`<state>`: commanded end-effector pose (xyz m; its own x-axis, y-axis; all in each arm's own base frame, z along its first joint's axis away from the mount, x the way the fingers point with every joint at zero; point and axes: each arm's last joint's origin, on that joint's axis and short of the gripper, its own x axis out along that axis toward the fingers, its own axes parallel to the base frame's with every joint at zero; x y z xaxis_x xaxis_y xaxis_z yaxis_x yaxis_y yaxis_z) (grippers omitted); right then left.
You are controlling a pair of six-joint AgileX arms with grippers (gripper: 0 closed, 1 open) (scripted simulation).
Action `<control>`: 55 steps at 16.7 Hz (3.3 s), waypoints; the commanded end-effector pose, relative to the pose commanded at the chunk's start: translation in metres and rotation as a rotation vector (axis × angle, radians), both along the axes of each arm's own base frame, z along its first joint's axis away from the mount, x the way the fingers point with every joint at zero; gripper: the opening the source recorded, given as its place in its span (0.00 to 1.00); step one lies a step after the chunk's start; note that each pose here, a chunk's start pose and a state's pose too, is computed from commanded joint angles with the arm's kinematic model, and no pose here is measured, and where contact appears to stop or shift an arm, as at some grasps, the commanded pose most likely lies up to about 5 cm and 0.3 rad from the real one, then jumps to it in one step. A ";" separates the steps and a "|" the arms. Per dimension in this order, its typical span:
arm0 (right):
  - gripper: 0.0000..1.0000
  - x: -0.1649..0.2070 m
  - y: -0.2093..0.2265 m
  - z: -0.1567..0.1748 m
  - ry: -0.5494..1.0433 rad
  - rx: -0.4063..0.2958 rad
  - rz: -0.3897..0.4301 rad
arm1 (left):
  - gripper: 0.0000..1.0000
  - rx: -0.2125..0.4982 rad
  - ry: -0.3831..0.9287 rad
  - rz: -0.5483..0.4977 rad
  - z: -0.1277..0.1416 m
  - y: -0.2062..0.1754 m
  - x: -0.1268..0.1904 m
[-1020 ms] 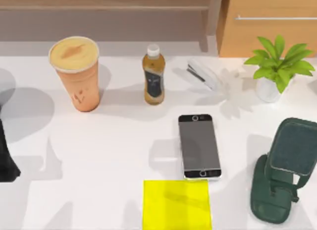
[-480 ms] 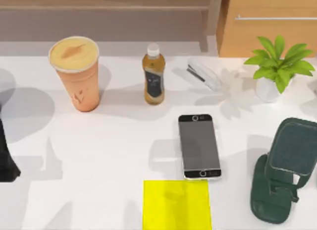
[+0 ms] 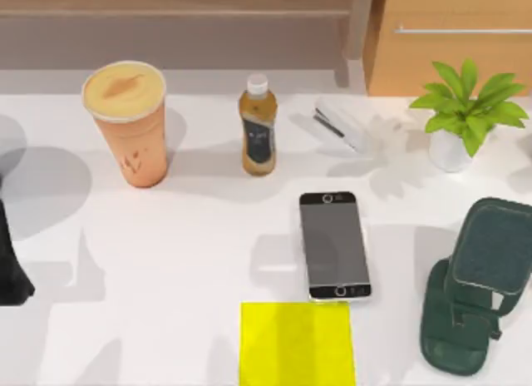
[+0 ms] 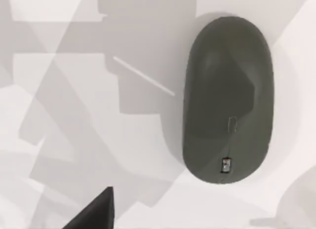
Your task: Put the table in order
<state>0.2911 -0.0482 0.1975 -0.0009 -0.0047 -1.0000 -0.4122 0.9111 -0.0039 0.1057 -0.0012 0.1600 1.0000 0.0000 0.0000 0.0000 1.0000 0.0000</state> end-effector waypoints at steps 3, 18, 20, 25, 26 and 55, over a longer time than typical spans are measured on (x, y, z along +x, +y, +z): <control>1.00 0.000 0.000 0.000 0.000 0.000 0.000 | 1.00 0.000 0.000 0.000 0.000 0.000 0.000; 1.00 0.000 0.000 -0.090 0.000 0.000 0.000 | 1.00 0.000 0.000 0.000 0.000 0.000 0.000; 1.00 0.000 0.000 -0.090 0.000 0.000 0.000 | 1.00 0.000 0.000 0.000 0.000 0.000 0.000; 0.62 0.000 0.000 -0.090 0.000 0.000 0.000 | 1.00 0.000 0.000 0.000 0.000 0.000 0.000; 0.55 0.000 0.000 -0.090 0.000 0.000 0.000 | 1.00 0.000 0.000 0.000 0.000 0.000 0.000; 0.00 0.000 0.001 0.017 -0.012 0.010 -0.006 | 1.00 0.000 0.000 0.000 0.000 0.000 0.000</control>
<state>0.2910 -0.0474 0.2141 0.0111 0.0053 -0.9999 -0.4065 0.9137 0.0003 0.1057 -0.0012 0.1600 1.0000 0.0000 0.0000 0.0000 1.0000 0.0000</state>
